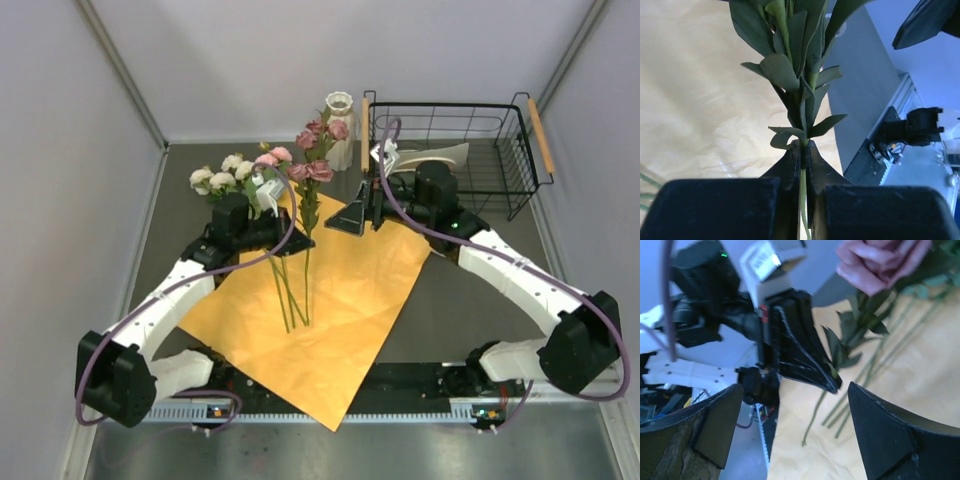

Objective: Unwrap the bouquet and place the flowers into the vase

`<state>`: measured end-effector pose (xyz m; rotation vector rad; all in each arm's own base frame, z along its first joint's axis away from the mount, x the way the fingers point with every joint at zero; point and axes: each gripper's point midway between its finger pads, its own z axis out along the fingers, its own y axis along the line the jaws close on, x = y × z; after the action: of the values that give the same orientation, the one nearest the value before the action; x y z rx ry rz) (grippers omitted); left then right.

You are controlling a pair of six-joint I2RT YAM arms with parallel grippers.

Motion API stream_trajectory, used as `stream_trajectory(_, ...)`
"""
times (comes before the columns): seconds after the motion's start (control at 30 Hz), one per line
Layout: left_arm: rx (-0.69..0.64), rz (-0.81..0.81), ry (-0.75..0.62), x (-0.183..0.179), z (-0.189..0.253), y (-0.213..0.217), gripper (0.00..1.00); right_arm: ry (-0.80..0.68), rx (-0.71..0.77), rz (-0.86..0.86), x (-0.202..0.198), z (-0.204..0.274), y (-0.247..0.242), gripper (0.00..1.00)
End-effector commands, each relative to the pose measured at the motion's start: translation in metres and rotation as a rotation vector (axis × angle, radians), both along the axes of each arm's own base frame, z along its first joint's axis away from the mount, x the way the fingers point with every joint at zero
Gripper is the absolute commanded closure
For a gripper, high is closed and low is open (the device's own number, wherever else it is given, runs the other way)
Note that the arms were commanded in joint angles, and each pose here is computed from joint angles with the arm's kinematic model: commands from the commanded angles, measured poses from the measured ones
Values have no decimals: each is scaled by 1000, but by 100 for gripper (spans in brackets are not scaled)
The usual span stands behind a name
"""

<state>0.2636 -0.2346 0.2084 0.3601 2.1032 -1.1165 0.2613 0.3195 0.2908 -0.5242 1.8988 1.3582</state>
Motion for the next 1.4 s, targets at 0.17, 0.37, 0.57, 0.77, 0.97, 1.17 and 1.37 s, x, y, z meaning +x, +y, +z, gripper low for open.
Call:
stream_trajectory(0.17, -191, -179, -145, -28, 56, -18, 100, -103, 180, 264, -42, 42, 30, 23)
stream_trajectory(0.37, -213, -220, -158, -39, 62, -19, 100, -101, 171, 236, -40, 35, 37, 44)
stream_trajectory(0.57, -221, -215, -168, -45, 66, -16, 100, -92, 102, 145, -28, 22, 34, 41)
stream_trajectory(0.77, -251, -230, -186, -50, 78, -17, 100, -82, 57, 151, -34, 11, 41, 35)
stream_trajectory(0.97, -261, -247, -178, -53, 78, -18, 100, -88, 92, 179, -40, 21, 53, 43)
stream_trajectory(1.17, -263, -265, -174, -56, 76, -19, 100, -87, 109, 168, -38, 22, 56, 56)
stream_trajectory(1.37, -260, -288, -166, -61, 70, -19, 100, -112, 144, 130, -35, 34, 53, 53)
